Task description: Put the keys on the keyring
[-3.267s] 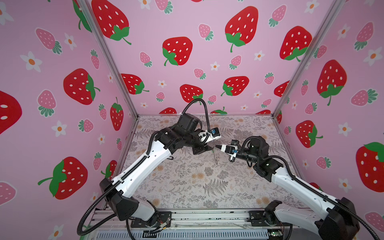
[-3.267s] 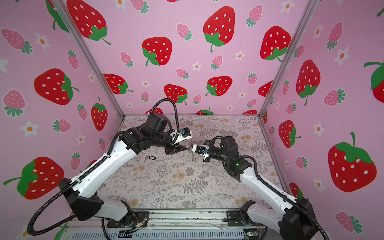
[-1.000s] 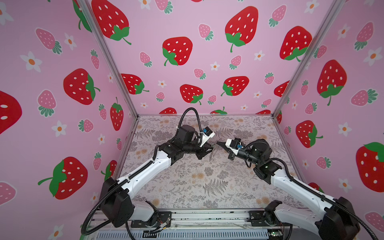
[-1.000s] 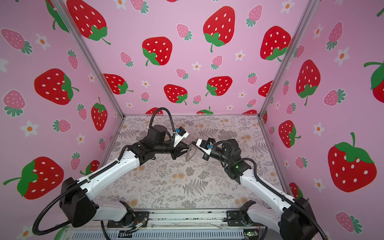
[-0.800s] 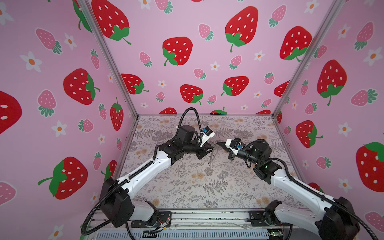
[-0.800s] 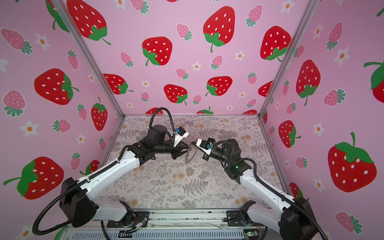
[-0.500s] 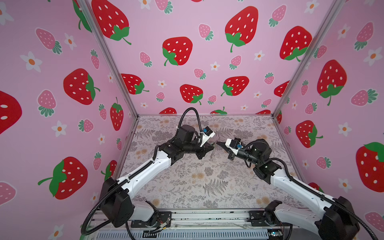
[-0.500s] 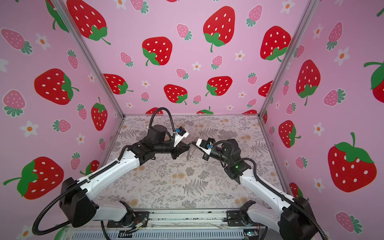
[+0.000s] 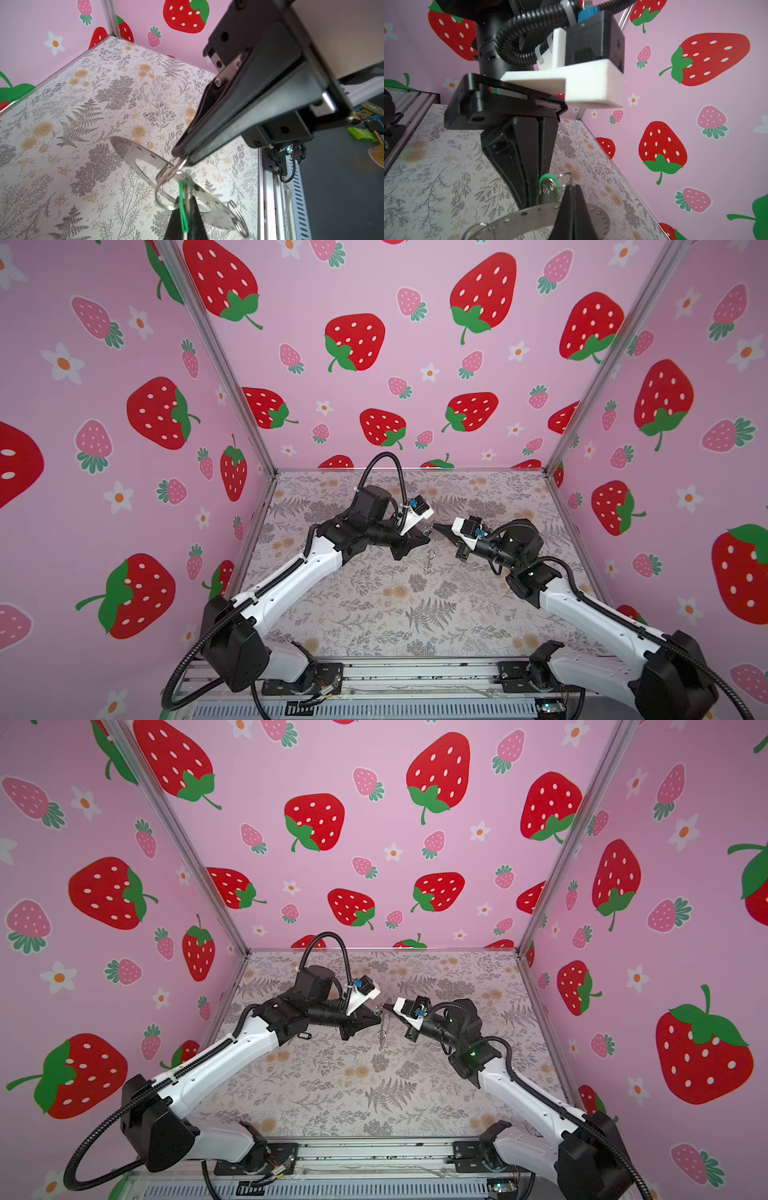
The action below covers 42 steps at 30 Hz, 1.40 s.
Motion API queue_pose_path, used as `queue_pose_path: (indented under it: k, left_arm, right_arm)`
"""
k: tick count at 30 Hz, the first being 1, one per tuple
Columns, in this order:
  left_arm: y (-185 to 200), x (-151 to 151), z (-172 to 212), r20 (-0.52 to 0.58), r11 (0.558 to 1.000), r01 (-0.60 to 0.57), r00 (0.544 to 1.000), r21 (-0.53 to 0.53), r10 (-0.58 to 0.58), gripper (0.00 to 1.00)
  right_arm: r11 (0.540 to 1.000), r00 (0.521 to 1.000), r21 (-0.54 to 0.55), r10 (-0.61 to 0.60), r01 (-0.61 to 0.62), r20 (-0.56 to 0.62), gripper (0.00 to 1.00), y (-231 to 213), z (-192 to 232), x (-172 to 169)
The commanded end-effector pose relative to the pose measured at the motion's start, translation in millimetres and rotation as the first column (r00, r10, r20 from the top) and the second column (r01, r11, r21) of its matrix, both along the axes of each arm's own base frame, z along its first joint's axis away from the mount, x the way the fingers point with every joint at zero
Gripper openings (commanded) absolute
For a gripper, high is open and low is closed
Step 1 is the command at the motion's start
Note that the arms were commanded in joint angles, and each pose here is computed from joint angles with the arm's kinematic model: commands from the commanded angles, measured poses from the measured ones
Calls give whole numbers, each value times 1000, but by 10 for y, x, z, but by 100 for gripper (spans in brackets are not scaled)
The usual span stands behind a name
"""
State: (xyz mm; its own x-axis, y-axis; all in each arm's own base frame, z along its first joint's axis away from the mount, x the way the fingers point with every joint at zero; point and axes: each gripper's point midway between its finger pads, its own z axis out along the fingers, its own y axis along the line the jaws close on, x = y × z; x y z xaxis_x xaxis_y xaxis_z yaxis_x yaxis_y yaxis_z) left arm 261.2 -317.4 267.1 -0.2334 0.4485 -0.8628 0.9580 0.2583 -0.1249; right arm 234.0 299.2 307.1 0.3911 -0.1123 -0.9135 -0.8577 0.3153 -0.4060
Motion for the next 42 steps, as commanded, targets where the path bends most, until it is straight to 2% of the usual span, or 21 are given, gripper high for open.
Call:
queue_pose_path:
  k: [1, 20, 29, 42]
  left_arm:
    - [-23, -158, 98, 0, 993, 115, 993, -1, -115, 0]
    - [53, -119, 8, -97, 991, 130, 987, 17, -128, 0]
    - [5, -208, -40, -193, 981, 192, 963, 2, -188, 0]
    - [-11, -300, -68, -266, 965, 261, 930, -2, -253, 0]
  right_arm:
    - [999, 999, 42, 30, -31, 28, 0, -40, 86, -90]
    - [995, 995, 84, 52, -59, 80, 0, -156, 184, -211]
    - [993, 991, 86, 70, -80, 117, 0, -164, 222, -263]
    - [990, 982, 58, 119, -128, 144, 0, -140, 217, -342]
